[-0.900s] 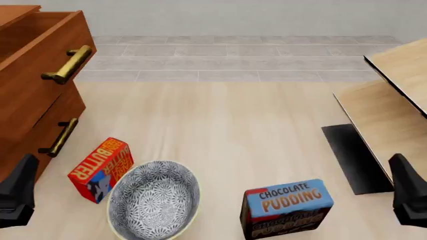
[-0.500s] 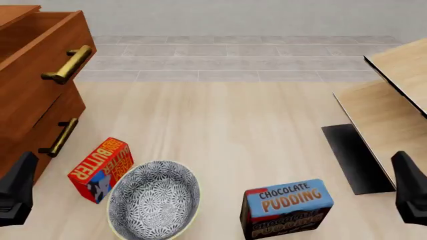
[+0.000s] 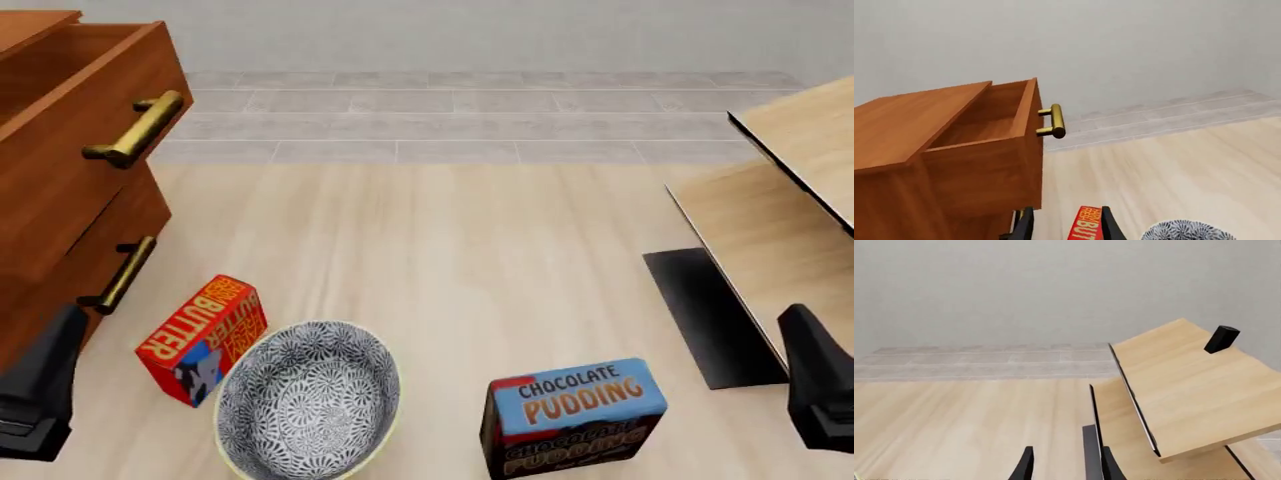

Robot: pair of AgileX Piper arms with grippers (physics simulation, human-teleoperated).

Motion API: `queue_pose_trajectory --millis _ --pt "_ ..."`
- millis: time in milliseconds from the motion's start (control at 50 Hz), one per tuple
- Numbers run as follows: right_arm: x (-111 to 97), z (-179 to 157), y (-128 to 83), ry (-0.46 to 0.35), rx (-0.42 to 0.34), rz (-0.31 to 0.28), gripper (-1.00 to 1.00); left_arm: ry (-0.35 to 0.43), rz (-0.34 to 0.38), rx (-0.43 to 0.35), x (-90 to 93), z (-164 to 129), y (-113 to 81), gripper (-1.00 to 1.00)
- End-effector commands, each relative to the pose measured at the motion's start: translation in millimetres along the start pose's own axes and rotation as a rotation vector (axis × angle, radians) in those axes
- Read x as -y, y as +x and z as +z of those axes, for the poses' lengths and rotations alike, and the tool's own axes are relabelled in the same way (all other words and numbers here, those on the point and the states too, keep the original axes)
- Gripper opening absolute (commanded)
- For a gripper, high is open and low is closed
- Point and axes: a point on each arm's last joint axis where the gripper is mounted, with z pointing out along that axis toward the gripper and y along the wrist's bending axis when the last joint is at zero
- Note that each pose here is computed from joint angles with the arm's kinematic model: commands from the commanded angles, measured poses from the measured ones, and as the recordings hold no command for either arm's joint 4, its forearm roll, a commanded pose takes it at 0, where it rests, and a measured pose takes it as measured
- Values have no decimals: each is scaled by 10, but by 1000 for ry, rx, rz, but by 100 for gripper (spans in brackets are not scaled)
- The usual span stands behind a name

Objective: Close the top drawer of the cabinet.

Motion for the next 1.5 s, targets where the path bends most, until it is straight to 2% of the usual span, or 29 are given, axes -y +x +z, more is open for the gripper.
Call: queue_pose_trajectory --millis 20,160,380,460,580,660,740,800,860,900,960,1020,1240,1500 --pt "-1 0 6 -2 -3 1 100 49 84 34 24 -3 -42 100" --pt "12 1 4 22 7 11 100 62 147 62 27 -6 -89 100" --pt "-2 4 51 -5 -10 4 100 80 245 105 43 -7 -98 100" --pt "-6 3 49 -13 -12 3 100 78 309 121 49 -6 -79 100" --pt "-12 4 60 -24 -17 1 100 88 346 132 61 -6 -52 100" --pt "-16 3 59 -31 -18 -1 100 100 404 155 77 -7 -27 100" --pt "-18 3 58 -34 -16 -3 100 100 407 158 77 -7 -35 100" --pt "-19 3 55 -35 -16 -4 100 98 466 183 80 -10 -47 100" --pt "-19 3 56 -35 -15 -4 100 100 471 184 82 -10 -44 100" --pt "-19 3 53 -37 -15 -5 100 78 550 207 76 -12 -64 100" --pt "-19 2 46 -36 -15 -5 100 66 612 216 73 -13 -71 100" --pt "-19 3 50 -36 -14 -7 100 68 618 225 75 -14 -78 100" --pt "-18 2 34 -34 -11 -4 100 45 746 281 80 -2 -126 100" --pt "-22 -1 8 -40 -8 -3 100 52 803 292 157 344 -148 100"
